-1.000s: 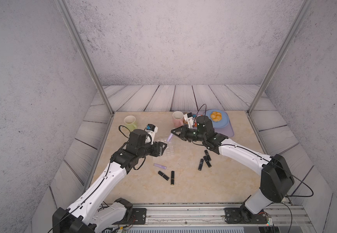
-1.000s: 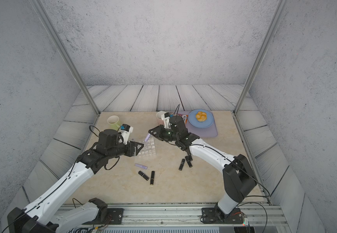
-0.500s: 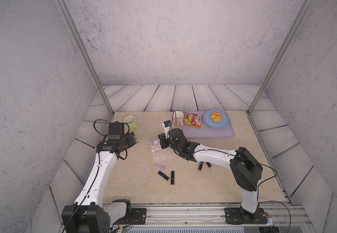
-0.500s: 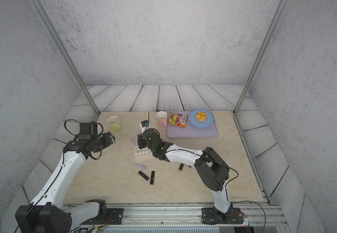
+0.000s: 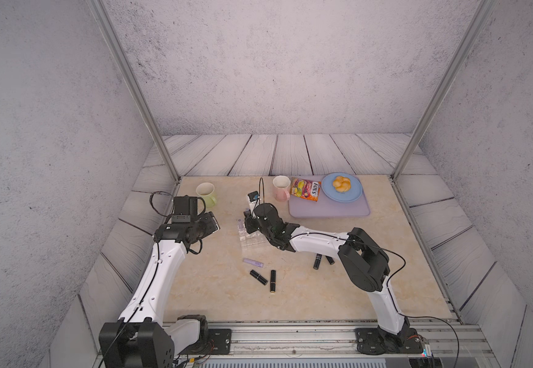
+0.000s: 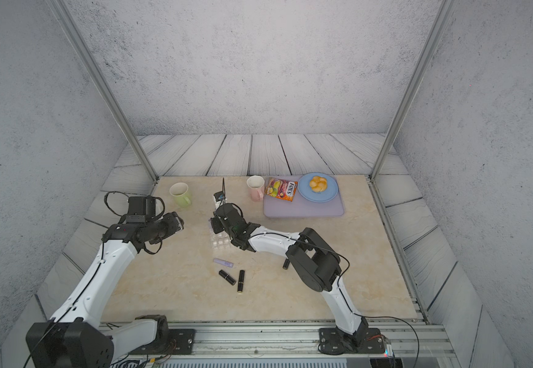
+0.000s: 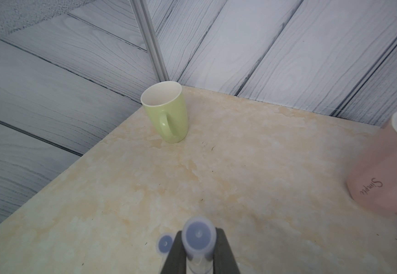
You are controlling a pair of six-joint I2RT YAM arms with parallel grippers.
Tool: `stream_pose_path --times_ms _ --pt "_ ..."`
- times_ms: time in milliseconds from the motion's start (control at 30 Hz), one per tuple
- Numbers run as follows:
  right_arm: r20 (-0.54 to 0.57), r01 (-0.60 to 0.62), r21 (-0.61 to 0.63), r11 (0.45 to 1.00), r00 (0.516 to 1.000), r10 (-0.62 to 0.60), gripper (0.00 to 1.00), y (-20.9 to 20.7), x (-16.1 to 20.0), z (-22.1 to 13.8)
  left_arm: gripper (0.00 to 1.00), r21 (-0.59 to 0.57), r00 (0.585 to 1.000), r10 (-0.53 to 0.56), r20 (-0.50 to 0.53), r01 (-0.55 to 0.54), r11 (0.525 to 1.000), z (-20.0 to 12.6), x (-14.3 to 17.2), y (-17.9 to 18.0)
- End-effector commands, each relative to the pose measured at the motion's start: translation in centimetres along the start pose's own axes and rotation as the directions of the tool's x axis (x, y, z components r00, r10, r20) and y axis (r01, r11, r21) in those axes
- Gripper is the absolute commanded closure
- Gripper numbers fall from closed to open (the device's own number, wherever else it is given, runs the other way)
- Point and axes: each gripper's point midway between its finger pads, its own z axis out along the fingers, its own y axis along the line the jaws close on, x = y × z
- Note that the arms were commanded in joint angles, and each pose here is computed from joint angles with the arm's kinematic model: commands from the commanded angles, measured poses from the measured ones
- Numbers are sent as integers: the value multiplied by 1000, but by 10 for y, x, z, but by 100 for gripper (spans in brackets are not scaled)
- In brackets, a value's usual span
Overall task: Arrange the lipsticks in the organizer
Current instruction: Place the lipstick in the storage box.
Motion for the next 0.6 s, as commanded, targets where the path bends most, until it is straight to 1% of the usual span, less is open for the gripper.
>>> stream_pose_path --times_ms 0,367,500,567 --pt "-12 7 6 1000 1000 -7 100 1 6 8 33 4 1000 -11 4 11 1000 0 1 3" --pt "-55 -18 7 1000 998 18 100 1 31 21 34 20 1000 -11 -1 11 1000 1 1 0" --pt "-62 -18 9 1000 998 18 100 0 34 23 34 27 1000 -11 -6 12 1000 2 3 -1" --pt "-67 -20 13 1000 998 21 98 -1 36 23 34 27 1000 -10 -6 11 1000 2 3 -1"
